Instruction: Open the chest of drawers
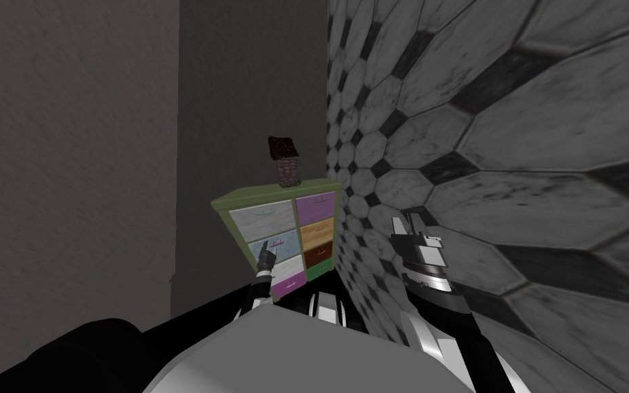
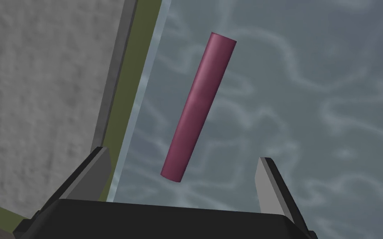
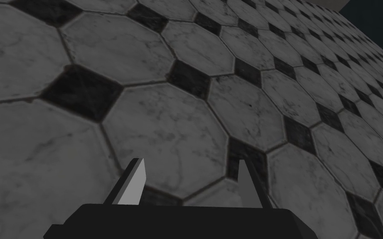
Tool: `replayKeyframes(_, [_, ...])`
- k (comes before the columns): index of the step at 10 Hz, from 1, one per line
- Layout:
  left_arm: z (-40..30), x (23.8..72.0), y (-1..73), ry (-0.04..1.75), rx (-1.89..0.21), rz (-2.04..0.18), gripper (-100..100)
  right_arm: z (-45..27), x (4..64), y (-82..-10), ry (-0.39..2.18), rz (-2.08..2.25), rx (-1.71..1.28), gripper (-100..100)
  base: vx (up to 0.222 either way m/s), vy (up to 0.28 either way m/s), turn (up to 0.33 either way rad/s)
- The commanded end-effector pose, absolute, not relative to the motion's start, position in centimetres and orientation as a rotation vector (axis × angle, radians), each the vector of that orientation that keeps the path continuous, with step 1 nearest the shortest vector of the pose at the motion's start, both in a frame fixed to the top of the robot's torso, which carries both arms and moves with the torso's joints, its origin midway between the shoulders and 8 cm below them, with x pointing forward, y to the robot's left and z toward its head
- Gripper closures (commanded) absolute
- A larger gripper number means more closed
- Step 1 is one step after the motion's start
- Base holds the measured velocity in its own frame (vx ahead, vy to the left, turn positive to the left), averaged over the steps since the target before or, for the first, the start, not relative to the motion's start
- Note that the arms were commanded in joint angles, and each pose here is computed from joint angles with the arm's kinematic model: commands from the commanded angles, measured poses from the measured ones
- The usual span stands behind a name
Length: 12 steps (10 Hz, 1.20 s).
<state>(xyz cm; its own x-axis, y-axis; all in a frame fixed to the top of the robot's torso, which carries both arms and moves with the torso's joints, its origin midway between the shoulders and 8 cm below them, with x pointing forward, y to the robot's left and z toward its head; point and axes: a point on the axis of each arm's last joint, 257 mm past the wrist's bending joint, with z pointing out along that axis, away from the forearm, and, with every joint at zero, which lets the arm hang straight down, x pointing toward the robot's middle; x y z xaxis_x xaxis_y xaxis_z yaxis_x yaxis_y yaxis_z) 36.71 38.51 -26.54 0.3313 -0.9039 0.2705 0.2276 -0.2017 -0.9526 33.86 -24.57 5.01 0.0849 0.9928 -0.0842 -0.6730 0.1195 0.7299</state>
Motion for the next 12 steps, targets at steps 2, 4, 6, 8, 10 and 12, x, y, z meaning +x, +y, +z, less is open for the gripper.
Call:
replayKeyframes(2, [-26.7,36.8,38.4,0.675,-1.389,-1.184,100,5.0,33.9,-24.6,0.668,1.36,0.6,0,-0.043,-0.012,0.027])
replayKeyframes(4, [-26.2,36.5,38.3,0.675,-1.383,-1.187,100,5.0,33.9,-24.6,0.668,1.36,0.6,0,-0.123,-0.078,0.005])
replayKeyframes(6, [-26.1,36.3,38.2,0.681,-1.389,-1.186,100,5.0,33.9,-24.6,0.668,1.36,0.6,0,-0.139,-0.09,0.005])
replayKeyframes(8, [-26.2,36.1,38.1,0.682,-1.389,-1.185,100,5.0,33.9,-24.6,0.668,1.36,0.6,0,-0.084,-0.053,0.006])
replayKeyframes(10, [-26.2,35.8,37.9,0.684,-1.391,-1.185,100,5.0,33.9,-24.6,0.668,1.36,0.6,0,-0.157,-0.089,0.005])
replayKeyframes(12, [-25.4,35.6,38.2,0.679,-1.385,-1.185,-100,5.0,33.9,-24.6,0.668,1.36,0.6,0,-0.122,-0.097,0.006])
